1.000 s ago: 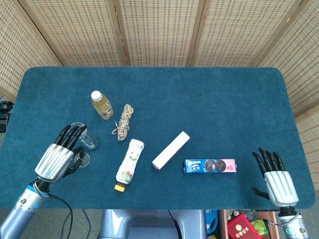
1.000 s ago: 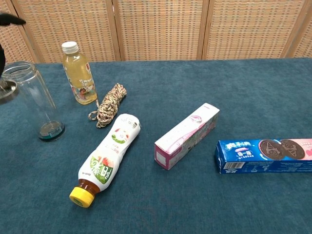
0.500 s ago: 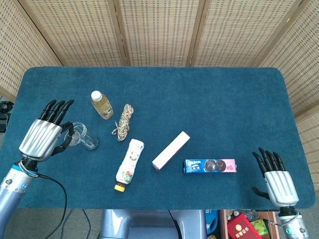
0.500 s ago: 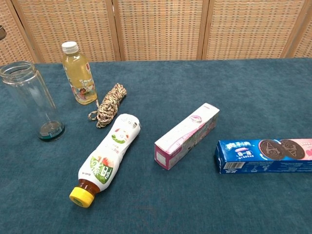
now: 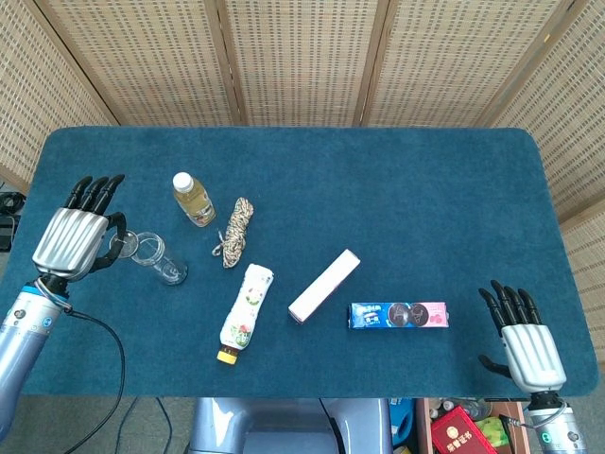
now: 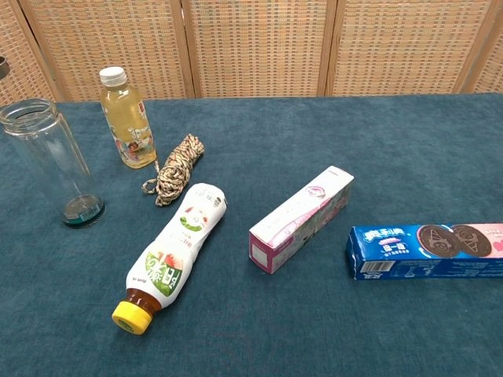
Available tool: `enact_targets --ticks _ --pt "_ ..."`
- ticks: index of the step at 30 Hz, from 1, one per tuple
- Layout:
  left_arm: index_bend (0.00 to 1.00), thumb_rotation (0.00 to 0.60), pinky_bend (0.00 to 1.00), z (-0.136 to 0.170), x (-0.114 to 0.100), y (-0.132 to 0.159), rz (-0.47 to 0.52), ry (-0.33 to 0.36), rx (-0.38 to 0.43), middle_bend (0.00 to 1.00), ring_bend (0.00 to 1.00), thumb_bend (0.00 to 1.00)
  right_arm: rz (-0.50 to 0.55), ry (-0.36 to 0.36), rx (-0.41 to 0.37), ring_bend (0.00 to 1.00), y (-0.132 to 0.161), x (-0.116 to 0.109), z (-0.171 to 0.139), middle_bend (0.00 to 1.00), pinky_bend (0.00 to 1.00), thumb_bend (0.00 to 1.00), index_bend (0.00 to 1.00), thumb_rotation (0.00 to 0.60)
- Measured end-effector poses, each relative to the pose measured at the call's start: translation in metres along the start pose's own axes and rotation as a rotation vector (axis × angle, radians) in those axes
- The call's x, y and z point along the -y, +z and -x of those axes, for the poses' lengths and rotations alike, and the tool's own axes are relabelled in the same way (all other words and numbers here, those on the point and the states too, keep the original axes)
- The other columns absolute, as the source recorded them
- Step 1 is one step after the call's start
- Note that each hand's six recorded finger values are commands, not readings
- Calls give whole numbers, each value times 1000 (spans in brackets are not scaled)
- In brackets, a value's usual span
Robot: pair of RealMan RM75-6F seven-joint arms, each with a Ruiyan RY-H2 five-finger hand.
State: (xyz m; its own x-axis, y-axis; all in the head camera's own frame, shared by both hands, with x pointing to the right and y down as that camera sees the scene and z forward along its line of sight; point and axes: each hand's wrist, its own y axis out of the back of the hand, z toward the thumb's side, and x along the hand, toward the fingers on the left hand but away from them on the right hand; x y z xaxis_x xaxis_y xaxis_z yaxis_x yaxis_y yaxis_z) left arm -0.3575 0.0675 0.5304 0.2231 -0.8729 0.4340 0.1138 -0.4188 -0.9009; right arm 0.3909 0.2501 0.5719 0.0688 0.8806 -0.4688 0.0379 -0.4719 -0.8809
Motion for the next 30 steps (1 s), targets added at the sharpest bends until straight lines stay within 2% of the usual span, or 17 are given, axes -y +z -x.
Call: enact_targets --ticks 14,30 --pt "609 600 0 -10 25 3 9 -37 -12 0 0 440 6 -2 2 0 -1 -1 0 0 0 0 0 600" --pt "610 600 0 -21 40 4 19 -50 -29 0 0 440 11 -3 6 0 -2 -2 0 0 0 0 0 600"
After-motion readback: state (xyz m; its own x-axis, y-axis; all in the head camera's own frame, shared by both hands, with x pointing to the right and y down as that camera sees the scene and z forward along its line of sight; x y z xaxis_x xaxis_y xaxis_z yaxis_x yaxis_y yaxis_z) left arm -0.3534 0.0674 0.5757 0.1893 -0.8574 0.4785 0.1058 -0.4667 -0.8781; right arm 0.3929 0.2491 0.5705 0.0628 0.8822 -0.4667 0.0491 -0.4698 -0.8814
